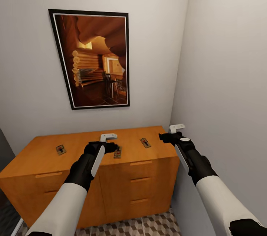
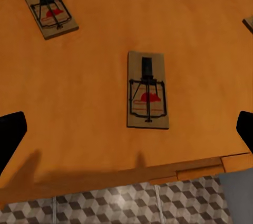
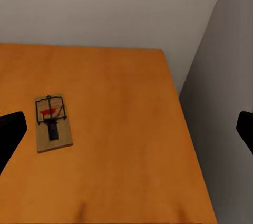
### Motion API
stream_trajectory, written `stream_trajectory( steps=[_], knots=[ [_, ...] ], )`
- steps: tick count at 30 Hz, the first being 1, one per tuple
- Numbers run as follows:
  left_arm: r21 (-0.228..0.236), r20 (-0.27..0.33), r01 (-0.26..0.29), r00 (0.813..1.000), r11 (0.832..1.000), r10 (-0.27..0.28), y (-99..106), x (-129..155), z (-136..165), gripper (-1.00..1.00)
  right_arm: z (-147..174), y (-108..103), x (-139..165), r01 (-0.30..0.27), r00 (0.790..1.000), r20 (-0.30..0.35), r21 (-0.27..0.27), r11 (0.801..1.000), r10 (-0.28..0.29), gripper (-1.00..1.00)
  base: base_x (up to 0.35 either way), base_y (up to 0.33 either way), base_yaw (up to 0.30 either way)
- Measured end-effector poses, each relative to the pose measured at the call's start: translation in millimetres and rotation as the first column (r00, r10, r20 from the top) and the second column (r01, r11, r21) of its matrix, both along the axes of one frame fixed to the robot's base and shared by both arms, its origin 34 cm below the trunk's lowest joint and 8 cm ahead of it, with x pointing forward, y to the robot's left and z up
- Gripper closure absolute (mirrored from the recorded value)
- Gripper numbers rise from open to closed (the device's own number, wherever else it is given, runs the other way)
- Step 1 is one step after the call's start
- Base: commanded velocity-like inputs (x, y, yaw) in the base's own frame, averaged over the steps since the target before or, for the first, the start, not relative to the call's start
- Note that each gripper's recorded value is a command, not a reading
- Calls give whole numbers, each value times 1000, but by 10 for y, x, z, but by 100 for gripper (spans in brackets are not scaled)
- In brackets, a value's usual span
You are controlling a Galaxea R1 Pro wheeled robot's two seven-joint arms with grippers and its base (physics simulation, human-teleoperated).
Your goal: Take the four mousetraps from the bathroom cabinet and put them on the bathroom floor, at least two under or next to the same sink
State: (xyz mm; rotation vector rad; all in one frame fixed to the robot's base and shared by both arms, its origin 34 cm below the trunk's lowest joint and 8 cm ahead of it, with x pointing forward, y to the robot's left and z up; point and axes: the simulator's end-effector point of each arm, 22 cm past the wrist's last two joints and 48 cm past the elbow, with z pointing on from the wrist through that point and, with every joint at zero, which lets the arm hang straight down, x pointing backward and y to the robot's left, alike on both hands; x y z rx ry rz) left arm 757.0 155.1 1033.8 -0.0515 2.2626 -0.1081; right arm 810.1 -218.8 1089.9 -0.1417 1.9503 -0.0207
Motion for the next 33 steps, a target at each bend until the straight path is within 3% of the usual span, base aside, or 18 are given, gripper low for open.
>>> stream_trajectory(
  steps=[5,14,25,33],
  knots=[
    [0,-1,0,1000,1000,0,-1,0,-3,-100,-25,55,-8,-20,1000,-8,5,1000,20,-100,30,0,0],
    [0,-1,1,1000,1000,-1,-2,0,-7,-100,-210,325,-87,-122,990,-61,29,992,124,-100,6,0,0],
    [1,-2,-1,1000,1000,1,5,-1,-8,-100,-233,370,-102,-138,988,-68,32,990,140,-100,13,0,0],
    [1,0,-2,1000,1000,2,7,-3,-3,-100,-231,383,-108,-144,987,-68,34,989,146,-100,218,31,0]
  ],
)
